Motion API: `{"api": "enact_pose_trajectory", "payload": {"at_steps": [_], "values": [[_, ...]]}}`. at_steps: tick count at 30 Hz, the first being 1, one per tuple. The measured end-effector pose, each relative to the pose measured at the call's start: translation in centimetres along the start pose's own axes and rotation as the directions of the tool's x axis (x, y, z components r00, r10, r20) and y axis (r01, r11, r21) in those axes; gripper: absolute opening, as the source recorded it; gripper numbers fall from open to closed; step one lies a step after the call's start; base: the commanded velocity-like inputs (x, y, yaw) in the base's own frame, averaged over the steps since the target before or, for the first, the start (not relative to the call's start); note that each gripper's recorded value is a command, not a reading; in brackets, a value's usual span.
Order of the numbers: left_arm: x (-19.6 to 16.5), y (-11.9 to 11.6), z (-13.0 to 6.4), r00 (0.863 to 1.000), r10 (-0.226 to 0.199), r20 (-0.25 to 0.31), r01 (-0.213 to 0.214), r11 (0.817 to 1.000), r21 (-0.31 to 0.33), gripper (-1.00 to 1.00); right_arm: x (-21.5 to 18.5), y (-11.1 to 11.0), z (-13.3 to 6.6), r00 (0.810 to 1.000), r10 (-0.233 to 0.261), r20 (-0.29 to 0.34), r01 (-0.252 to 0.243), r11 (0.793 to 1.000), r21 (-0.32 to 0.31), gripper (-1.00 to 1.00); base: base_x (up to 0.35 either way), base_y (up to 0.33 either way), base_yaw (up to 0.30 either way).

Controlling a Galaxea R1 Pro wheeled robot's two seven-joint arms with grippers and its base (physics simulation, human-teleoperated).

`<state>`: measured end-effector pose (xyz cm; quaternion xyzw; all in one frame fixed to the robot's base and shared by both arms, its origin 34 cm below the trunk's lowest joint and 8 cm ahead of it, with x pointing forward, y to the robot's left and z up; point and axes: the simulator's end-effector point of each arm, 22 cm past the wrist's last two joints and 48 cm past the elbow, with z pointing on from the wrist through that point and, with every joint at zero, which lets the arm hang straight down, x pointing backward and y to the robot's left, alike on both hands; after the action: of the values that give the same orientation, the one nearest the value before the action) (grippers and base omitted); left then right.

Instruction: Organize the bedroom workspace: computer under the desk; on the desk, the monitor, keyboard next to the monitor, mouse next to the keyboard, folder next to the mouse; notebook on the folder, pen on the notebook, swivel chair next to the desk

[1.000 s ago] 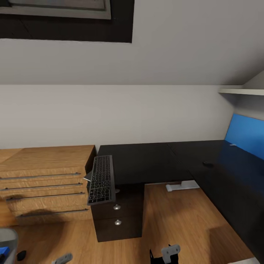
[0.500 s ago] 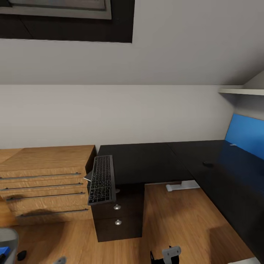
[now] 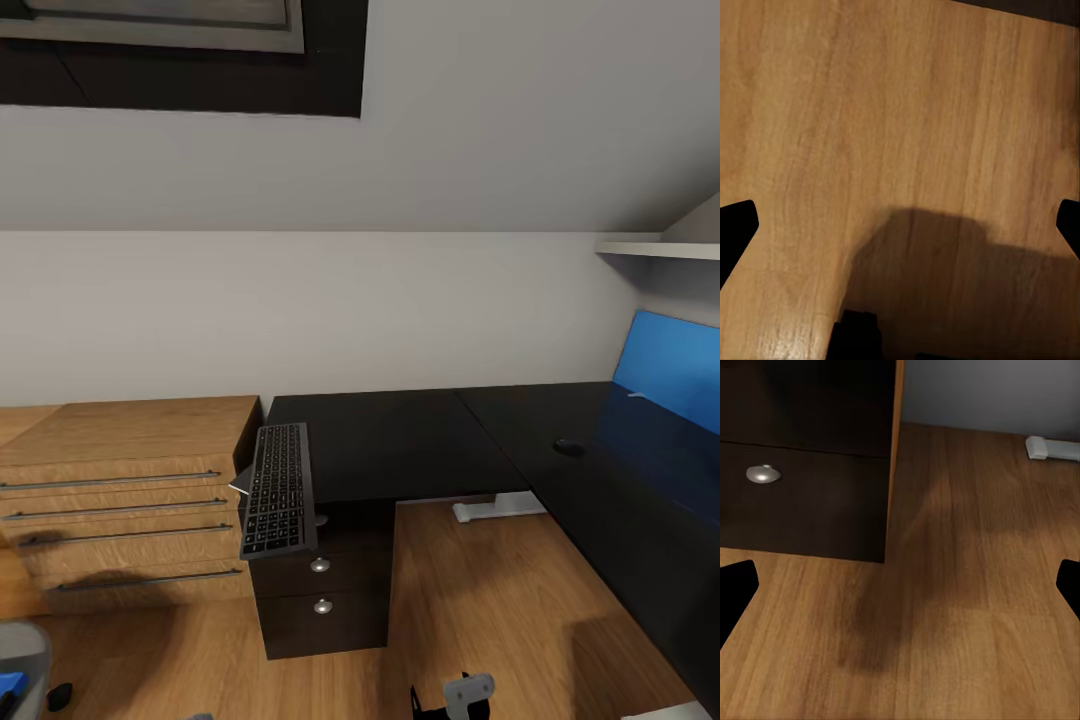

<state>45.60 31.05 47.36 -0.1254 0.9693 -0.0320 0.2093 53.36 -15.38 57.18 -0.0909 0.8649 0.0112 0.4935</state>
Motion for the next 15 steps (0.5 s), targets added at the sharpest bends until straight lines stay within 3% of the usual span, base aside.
{"api": "enact_pose_trajectory", "payload": {"at_steps": [15], "values": [[0.27,-0.82,0.04,1.000,0.002,-0.005,-0.002,1.000,0.027,1.00,0.27,-0.23,-0.24,1.000,0.007,0.018,-0.007,1.000,0.005,1.00,-0.194,0.248,0.000]]}}
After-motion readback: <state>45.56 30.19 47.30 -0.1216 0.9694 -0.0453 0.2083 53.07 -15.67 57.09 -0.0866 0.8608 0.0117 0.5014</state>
